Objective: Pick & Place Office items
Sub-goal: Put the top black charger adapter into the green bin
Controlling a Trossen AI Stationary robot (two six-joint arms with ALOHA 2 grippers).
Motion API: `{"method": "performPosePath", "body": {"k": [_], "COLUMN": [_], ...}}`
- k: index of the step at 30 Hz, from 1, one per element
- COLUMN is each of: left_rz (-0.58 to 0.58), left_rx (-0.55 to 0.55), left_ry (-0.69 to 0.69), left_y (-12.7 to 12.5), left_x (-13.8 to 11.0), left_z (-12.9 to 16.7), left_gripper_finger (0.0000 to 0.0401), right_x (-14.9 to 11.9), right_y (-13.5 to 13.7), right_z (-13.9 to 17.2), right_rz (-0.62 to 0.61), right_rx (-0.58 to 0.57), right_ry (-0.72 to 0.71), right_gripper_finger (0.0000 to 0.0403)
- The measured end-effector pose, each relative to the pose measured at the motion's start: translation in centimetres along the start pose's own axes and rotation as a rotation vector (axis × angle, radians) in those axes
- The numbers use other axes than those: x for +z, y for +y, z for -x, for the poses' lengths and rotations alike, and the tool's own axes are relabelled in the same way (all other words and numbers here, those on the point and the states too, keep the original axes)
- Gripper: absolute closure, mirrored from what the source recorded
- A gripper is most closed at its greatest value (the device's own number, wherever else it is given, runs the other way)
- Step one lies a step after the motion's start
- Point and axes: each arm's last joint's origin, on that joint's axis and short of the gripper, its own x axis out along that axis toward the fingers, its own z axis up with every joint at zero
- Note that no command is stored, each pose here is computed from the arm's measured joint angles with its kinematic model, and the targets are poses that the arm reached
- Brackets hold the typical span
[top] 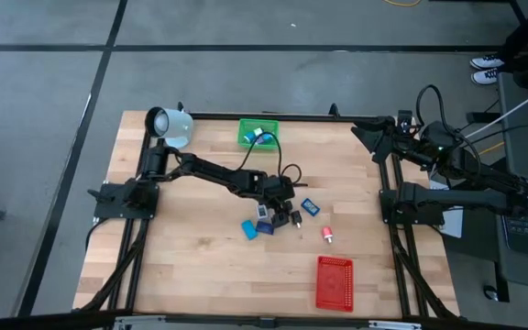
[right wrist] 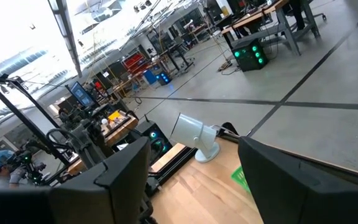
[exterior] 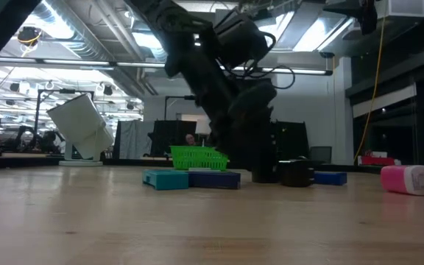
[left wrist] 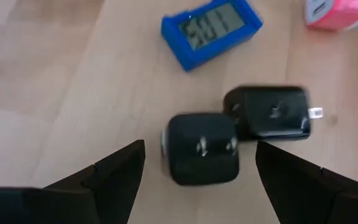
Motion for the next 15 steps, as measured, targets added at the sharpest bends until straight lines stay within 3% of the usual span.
{"method": "performPosePath", "body": {"k": [6, 15], "left_rz": [0.022, 0.060], "left_rx": [0.090, 0.072], "left_ry": [-0.028, -0.012], "left_y": [1.1, 2.2], "left_x": [0.3, 0.1], "left_z": [0.0, -1.1], "left_gripper_finger": [0.0107, 0.0128], "right_x": [0.0, 0.0], "right_y": [0.0, 0.0], "right_z": [0.0, 0.0], "right_rz": [0.000, -0.003], "right_rx": [0.000, 0.000], "right_ry": [0.000, 0.000], "right_gripper_finger": [0.0152, 0.0152]}}
